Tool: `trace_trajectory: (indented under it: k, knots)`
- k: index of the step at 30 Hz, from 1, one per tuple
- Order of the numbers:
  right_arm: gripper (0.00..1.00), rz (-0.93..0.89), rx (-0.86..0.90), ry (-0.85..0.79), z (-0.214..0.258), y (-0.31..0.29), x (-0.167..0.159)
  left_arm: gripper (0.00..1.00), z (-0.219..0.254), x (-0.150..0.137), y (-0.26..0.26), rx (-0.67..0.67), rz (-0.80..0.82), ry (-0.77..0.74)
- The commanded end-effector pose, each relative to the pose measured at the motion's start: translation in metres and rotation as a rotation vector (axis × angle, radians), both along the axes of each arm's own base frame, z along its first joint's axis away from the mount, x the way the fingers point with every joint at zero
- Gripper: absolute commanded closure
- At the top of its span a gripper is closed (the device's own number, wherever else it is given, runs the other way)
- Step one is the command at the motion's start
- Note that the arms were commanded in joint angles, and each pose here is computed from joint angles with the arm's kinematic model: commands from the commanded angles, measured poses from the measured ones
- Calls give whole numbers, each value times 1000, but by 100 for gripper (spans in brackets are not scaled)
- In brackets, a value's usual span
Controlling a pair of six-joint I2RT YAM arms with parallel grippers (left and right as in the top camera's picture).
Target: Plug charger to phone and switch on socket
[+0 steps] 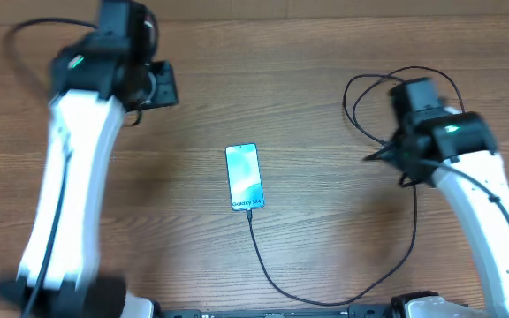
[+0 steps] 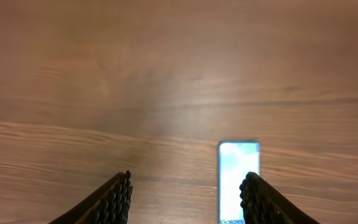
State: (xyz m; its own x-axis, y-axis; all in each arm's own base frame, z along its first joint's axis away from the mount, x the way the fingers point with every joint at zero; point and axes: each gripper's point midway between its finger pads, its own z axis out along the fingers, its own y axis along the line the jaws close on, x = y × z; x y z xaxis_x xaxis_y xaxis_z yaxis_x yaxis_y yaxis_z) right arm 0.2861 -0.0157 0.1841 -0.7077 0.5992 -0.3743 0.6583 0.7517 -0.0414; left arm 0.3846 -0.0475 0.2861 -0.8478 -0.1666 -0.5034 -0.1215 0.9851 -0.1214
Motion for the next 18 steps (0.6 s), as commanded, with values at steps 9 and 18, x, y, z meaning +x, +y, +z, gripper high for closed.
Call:
trace_trajectory:
  k: [9,18]
  knots:
    - [96,-378,63,-93,-20,-125,25,29,116,-152,48,72,147,-297]
    - [96,-397,246,8,-91,-170,32,0,116,-235,78,102,263,-310]
